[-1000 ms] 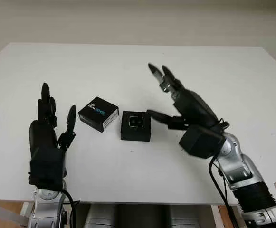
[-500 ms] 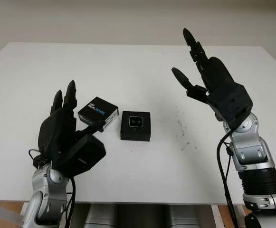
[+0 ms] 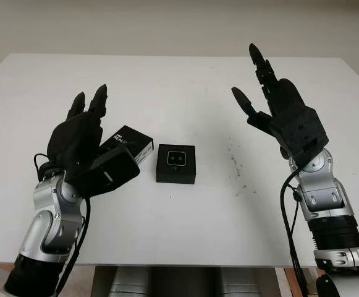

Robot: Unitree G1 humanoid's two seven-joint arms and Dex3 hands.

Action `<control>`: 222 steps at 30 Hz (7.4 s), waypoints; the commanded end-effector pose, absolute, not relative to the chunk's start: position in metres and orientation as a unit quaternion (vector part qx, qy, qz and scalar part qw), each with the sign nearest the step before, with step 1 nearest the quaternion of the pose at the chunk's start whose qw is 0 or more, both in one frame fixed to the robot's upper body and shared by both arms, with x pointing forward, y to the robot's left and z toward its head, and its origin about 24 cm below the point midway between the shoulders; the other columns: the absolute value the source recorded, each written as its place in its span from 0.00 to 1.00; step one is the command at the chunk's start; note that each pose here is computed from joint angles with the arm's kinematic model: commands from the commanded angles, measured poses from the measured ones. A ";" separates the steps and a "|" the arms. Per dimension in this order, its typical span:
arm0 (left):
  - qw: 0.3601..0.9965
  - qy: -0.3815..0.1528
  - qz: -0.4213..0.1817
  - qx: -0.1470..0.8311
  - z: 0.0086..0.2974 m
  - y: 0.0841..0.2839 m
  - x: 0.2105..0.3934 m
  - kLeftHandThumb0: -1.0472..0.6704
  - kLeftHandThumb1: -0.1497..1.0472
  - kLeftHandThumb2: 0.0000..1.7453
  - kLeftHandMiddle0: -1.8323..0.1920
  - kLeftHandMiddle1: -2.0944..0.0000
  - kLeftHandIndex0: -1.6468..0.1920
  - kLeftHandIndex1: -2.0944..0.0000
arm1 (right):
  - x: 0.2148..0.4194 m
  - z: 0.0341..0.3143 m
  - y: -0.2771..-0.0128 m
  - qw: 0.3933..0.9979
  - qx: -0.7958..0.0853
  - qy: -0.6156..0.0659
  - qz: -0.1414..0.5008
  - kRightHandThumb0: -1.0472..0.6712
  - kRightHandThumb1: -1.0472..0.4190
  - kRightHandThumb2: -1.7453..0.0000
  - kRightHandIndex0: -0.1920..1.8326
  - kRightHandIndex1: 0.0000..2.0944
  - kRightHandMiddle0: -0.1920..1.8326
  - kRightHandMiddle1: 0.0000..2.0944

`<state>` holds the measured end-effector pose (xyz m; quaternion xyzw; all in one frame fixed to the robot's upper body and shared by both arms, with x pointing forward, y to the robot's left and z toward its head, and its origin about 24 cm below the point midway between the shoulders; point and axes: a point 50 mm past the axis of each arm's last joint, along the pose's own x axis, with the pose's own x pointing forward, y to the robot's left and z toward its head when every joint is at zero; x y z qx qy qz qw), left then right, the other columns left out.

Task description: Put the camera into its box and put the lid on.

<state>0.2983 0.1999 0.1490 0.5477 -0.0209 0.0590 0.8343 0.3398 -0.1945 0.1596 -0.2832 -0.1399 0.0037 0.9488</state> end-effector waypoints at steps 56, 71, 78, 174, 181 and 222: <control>0.799 0.004 -0.042 0.599 0.118 0.175 0.326 0.34 0.85 0.03 0.93 0.97 0.78 0.96 | 0.333 0.161 -0.196 0.952 -0.260 -0.159 -0.027 0.22 0.00 0.69 0.10 0.03 0.10 0.08; 0.806 0.009 -0.056 0.589 0.105 0.168 0.329 0.35 0.85 0.03 0.91 0.97 0.77 0.97 | 0.332 0.160 -0.196 0.951 -0.262 -0.161 -0.030 0.22 0.00 0.69 0.10 0.04 0.08 0.12; 0.816 0.010 -0.063 0.574 0.097 0.168 0.329 0.44 0.86 0.03 0.87 0.79 0.69 0.95 | 0.332 0.159 -0.196 0.951 -0.265 -0.157 -0.028 0.21 0.00 0.69 0.10 0.03 0.00 0.26; 0.754 0.028 -0.055 0.654 0.176 0.181 0.306 0.03 0.99 0.04 0.98 0.97 0.99 0.97 | 0.330 0.151 -0.191 0.951 -0.266 -0.151 0.040 0.20 0.00 0.70 0.07 0.03 0.09 0.05; 0.740 0.037 -0.036 0.671 0.167 0.183 0.312 0.06 0.97 0.03 0.99 0.97 0.98 0.97 | 0.329 0.151 -0.191 0.951 -0.266 -0.150 0.038 0.20 0.00 0.70 0.08 0.03 0.09 0.05; 0.750 0.056 -0.038 0.658 0.135 0.191 0.331 0.33 0.85 0.03 0.87 0.95 0.80 0.95 | 0.326 0.153 -0.196 0.951 -0.268 -0.150 0.046 0.20 0.00 0.69 0.08 0.03 0.10 0.04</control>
